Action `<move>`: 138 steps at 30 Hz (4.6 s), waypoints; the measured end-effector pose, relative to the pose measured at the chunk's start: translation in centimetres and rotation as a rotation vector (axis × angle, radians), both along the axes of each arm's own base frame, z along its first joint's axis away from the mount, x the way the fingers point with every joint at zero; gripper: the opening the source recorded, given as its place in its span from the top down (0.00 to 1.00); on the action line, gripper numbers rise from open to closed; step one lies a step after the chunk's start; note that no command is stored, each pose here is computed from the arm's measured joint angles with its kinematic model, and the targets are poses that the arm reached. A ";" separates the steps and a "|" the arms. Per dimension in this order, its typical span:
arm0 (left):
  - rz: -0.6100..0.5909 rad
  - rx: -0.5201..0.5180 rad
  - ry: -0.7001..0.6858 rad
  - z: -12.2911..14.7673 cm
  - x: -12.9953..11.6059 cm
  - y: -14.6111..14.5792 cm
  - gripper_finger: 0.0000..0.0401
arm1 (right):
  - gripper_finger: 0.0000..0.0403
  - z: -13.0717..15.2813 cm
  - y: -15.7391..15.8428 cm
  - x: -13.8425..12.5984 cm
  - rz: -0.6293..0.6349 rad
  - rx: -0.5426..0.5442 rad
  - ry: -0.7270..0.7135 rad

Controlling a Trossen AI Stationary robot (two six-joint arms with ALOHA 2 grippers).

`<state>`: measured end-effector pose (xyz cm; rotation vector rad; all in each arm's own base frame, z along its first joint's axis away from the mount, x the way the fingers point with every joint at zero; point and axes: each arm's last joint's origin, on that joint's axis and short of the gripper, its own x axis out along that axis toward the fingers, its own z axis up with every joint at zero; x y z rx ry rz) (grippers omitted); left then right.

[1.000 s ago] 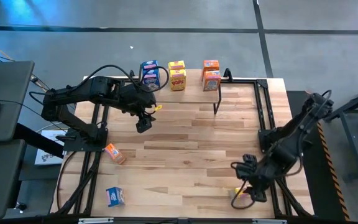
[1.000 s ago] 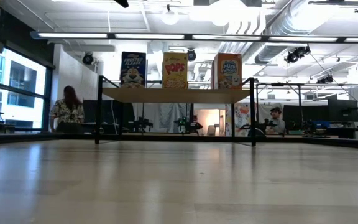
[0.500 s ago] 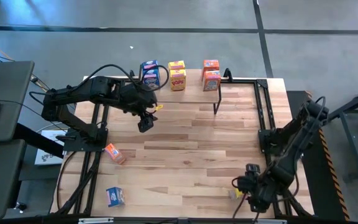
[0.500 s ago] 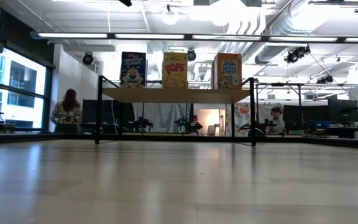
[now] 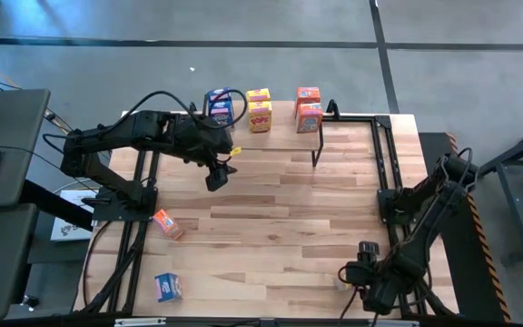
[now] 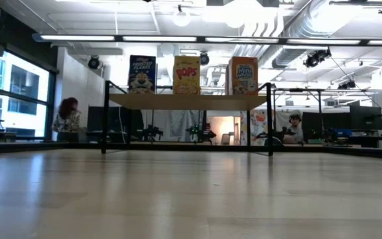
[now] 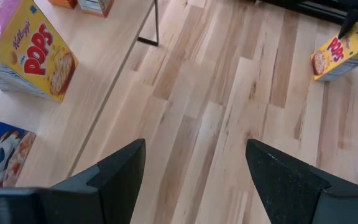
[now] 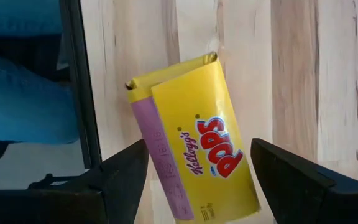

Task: Stack cereal on shelf
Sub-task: Put the yellow cereal box and aligned with the other yellow cereal boxes on the shelf

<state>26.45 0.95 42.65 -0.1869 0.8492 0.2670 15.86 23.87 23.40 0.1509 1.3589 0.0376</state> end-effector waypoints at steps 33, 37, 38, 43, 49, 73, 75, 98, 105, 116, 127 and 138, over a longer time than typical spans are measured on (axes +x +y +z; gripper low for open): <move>-0.071 0.072 0.074 -1.1 1.0 0.3 0.26 | 0.64 -0.1 -1.3 1.9 -0.025 -0.007 0.008; -0.056 0.095 0.086 -1.5 1.7 0.5 0.26 | 0.64 0.4 -2.0 3.1 -0.027 -0.003 -0.002; -0.059 0.099 0.090 -1.5 1.8 0.5 0.26 | 0.64 0.7 -2.2 3.4 -0.024 -0.004 -0.010; -0.089 0.134 0.097 -1.6 1.9 0.0 0.26 | 0.64 2.7 -3.3 5.3 -0.006 -0.019 -0.067; -0.115 0.161 0.096 -1.6 1.9 -1.1 0.26 | 0.64 5.3 -4.8 7.5 0.043 -0.032 -0.148; -0.117 0.233 0.024 -2.8 2.9 -3.0 0.26 | 0.64 11.0 -11.4 11.9 0.104 -0.109 -0.269; -0.119 0.235 0.027 -3.8 3.2 -3.0 0.26 | 0.64 11.0 -11.6 12.0 0.112 -0.113 -0.267; -0.231 0.238 -0.189 -11.6 5.7 -4.7 0.26 | 0.64 10.9 -16.7 13.5 0.152 -0.213 -0.243; -0.317 0.192 -0.292 -11.6 6.3 -5.1 0.26 | 0.64 11.0 -18.9 14.1 0.094 -0.226 -0.250; -0.295 0.198 -0.318 -11.7 6.7 -4.6 0.26 | 0.64 11.4 -20.8 15.2 0.032 -0.202 -0.336; -0.264 0.178 -0.334 -11.5 6.8 -4.3 0.26 | 0.64 12.0 -20.7 16.1 0.032 -0.150 -0.445; -0.227 0.163 -0.336 -11.5 6.8 -4.1 0.29 | 0.64 12.2 -20.7 16.3 0.006 -0.132 -0.469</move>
